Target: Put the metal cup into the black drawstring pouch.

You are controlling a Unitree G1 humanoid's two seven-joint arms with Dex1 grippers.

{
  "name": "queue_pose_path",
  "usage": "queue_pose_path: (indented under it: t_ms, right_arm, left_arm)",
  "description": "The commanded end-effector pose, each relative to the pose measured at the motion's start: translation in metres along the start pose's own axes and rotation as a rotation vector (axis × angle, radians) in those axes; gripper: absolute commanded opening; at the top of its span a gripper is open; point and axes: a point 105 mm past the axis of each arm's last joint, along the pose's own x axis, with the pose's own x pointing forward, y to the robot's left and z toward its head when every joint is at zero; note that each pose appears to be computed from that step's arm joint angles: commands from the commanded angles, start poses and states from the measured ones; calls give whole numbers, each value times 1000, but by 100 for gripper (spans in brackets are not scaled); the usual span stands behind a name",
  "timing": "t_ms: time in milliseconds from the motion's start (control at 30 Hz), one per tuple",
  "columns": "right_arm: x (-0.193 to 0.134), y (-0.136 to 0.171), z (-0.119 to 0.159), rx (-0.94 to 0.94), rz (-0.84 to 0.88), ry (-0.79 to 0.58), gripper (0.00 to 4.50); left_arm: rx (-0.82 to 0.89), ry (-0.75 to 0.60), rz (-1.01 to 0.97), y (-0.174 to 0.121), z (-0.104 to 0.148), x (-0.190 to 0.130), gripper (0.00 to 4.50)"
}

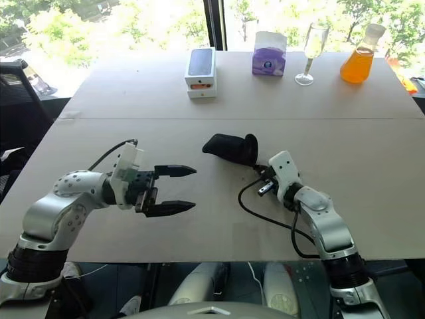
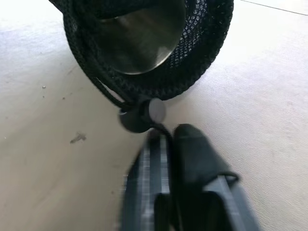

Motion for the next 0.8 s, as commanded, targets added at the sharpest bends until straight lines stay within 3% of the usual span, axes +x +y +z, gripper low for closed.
queue_pose_path:
  t_ms: [33, 233, 367, 467, 600, 800]
  right_arm:
    - [-8, 0, -2, -76, 8, 23, 5]
    - [-41, -42, 52, -414, -231, -58, 5]
    - [-67, -60, 100, -660, -371, -117, 5]
    - [-73, -63, 121, -744, -416, -143, 5]
    - [-76, -62, 163, -914, -451, -213, 5]
    - [-72, -49, 182, -1033, -382, -239, 5]
  left_arm:
    - [38, -28, -9, -4, 7, 6, 450]
    - [28, -21, 101, 14, 16, 26, 450]
    - [88, -57, 155, 29, 43, 56, 450]
    - [111, -78, 195, 39, 57, 71, 450]
    - [149, -160, 211, 55, 91, 114, 450]
    - [137, -198, 185, 67, 112, 148, 450]
